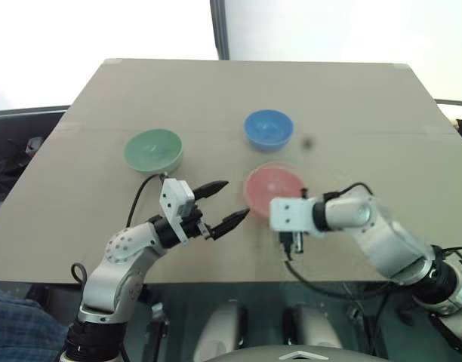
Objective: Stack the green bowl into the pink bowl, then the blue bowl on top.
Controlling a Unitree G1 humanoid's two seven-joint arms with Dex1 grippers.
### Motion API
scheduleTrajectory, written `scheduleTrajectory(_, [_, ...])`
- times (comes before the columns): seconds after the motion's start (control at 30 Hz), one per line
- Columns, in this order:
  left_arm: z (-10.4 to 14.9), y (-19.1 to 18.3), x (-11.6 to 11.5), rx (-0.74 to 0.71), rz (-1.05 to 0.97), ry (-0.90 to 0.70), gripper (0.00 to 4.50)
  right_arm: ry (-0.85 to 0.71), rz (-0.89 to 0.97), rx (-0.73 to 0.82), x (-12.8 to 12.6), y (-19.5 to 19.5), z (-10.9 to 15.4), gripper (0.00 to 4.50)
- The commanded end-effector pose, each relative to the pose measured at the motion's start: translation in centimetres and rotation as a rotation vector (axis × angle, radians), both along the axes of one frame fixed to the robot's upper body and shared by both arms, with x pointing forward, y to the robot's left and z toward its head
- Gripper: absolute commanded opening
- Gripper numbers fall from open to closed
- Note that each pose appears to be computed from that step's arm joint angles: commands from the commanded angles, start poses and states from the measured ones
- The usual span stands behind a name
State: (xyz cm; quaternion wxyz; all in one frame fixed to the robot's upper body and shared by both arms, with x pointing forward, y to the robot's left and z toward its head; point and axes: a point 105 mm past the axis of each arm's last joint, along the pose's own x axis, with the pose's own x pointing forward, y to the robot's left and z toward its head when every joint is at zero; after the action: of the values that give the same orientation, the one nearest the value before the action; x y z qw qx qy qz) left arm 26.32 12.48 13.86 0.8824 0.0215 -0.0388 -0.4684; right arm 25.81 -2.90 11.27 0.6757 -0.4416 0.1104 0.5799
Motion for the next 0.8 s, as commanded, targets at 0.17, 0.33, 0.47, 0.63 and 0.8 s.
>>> scheduleTrajectory(0.17, [0.8, 0.1, 0.0, 0.002, -0.01, -0.041, 4.5, -0.092, 0.003, 0.018, 0.8, 0.6, 1.9, 3.78])
scheduleTrajectory(0.33, [1.0, 0.2, 0.2, 0.014, 0.001, -0.05, 4.5, -0.02, -0.111, 0.141, 1.3, -1.1, 4.2, 4.48])
scheduleTrajectory(0.47, [0.9, 1.0, 1.5, 0.057, 0.088, -0.052, 4.5, 0.085, -0.182, 0.332, 0.9, -3.4, 7.1, 4.48])
scheduleTrajectory(0.63, [0.1, 3.4, 4.2, 0.174, 0.287, -0.054, 4.5, 0.128, -0.213, 0.573, -0.2, -6.7, 11.7, 4.48])
scheduleTrajectory(0.8, [0.5, 5.7, 6.3, 0.26, 0.434, -0.105, 4.5, 0.152, -0.216, 0.708, -1.4, -8.4, 14.0, 4.48])
